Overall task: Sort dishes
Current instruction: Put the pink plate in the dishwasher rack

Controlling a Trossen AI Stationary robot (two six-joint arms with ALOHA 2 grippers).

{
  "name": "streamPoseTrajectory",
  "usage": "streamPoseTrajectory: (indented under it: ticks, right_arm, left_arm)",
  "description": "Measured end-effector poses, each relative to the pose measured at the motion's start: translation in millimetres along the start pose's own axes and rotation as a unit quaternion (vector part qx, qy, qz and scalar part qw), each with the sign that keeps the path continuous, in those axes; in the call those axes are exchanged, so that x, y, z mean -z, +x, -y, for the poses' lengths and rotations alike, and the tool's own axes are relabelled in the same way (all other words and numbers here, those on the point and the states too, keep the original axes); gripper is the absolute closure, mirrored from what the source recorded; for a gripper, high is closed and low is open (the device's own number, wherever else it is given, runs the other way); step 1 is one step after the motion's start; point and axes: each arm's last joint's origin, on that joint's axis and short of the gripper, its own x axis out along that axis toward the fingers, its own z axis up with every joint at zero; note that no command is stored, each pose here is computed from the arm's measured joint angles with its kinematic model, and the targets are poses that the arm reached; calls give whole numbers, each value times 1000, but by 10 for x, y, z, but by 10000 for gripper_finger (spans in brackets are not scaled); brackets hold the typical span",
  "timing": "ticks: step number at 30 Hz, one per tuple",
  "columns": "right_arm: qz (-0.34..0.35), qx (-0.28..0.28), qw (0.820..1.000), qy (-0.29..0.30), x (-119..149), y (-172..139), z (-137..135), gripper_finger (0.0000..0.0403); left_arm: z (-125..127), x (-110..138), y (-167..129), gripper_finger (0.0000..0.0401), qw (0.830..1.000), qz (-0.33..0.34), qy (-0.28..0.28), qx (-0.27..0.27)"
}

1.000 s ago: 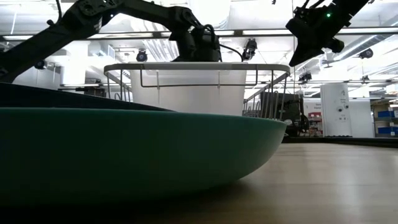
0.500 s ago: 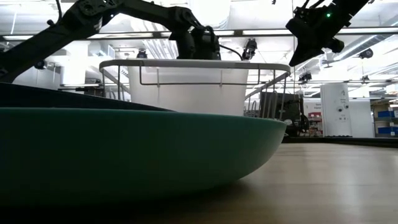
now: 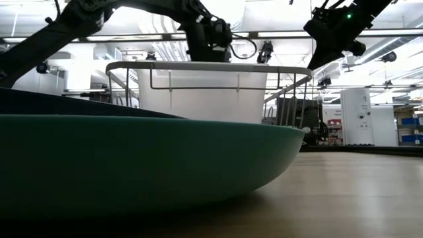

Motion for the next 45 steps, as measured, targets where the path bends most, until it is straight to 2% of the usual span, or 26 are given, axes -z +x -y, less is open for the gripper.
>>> streamPoseTrajectory:
  ticks: [9,14,18,22,24,27,30,33,36,38,41,45]
  right_arm:
    - [1,0,1000,0,-2,1,-1,403]
    - [2,1,1000,1,-4,1,-1,403]
    - [3,2,1000,1,-5,1,-1,403]
    - [3,2,1000,1,-5,1,-1,403]
    - [3,2,1000,1,-4,0,-1,403]
    - [3,2,1000,0,-5,0,-1,403]
    - [3,2,1000,-4,-5,1,-1,403]
    - [3,2,1000,-4,-5,1,-1,403]
    - [3,2,1000,-3,-5,1,-1,403]
    - [3,2,1000,-3,-5,0,-1,403]
    - [1,3,1000,-3,10,10,-1,403]
    - [-2,4,1000,-5,30,21,-2,403]
  left_arm:
    - [18,43,-540,401,995,37,-54,-76]
    - [5,87,-814,401,980,25,-124,-155]
    - [6,99,-1042,401,954,13,-183,-236]
    - [59,55,-1164,401,929,0,-236,-284]
    - [115,0,-1208,401,911,-28,-257,-321]
    - [248,-117,-1212,401,884,-106,-255,-378]
    - [374,-294,-1177,401,860,-139,-254,-420]
    - [517,-453,-1151,401,854,-140,-255,-432]
    - [607,-549,-1144,401,839,-126,-282,-449]
    - [648,-551,-1138,401,819,-135,-302,-469]
    - [693,-540,-1096,401,798,-135,-336,-482]
    - [749,-505,-986,401,787,-142,-362,-480]
